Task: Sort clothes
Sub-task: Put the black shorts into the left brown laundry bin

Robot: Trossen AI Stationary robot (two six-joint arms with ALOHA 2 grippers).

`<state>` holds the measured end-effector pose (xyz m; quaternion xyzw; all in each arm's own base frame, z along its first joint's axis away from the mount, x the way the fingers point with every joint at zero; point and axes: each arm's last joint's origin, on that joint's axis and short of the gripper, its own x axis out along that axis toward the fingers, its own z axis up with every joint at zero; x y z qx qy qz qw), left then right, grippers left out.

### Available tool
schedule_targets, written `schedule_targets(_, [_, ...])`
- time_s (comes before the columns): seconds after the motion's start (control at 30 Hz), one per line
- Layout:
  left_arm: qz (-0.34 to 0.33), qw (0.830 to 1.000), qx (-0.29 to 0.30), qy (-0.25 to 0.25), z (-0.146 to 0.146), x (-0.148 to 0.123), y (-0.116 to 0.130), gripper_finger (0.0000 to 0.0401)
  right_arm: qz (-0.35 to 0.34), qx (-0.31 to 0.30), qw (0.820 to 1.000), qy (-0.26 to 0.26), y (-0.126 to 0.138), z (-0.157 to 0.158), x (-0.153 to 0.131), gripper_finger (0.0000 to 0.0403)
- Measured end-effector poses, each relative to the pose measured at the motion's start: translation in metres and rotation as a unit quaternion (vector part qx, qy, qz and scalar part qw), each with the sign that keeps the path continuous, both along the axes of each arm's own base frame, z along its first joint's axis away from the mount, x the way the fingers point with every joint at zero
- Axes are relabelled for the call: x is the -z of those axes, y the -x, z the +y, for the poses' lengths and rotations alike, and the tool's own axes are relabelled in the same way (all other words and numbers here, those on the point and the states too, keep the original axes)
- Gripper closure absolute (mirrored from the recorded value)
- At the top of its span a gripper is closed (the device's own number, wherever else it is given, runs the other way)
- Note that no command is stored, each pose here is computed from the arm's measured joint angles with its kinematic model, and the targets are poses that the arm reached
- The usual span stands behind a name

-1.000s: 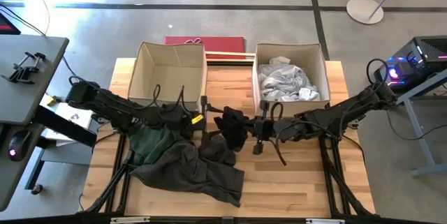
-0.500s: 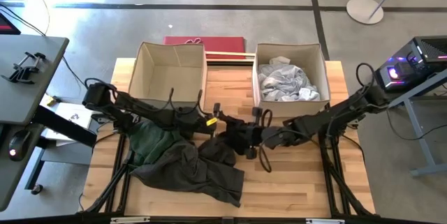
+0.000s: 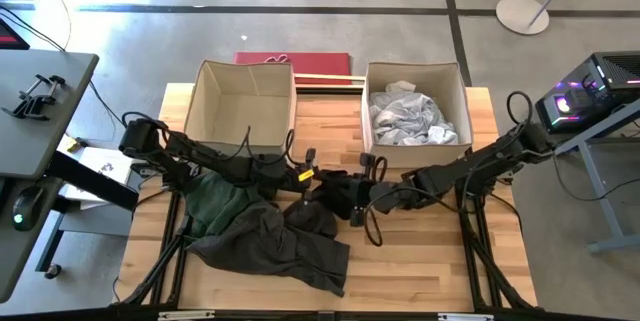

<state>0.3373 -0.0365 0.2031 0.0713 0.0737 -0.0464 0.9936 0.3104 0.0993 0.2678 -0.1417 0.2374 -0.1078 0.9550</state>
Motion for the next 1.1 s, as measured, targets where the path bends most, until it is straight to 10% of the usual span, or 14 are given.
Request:
schedule_targets(0.23, [0.011, 1.000, -0.001, -0.009, 0.000, 0.002, 0.000, 0.0380, 0.000, 0.005, 1.000, -0.010, 0.000, 0.000, 0.001, 0.0303])
schedule_targets(0.57, [0.021, 1.000, -0.002, -0.011, 0.000, 0.004, 0.001, 0.0381, -0.022, 0.001, 1.000, -0.015, 0.018, -0.001, -0.022, 0.0179])
schedule_targets(1.1, [-0.027, 1.000, -0.004, 0.002, 0.002, -0.037, 0.019, 0.0381, -0.063, 0.037, 0.996, -0.055, 0.072, 0.022, -0.051, 0.0176])
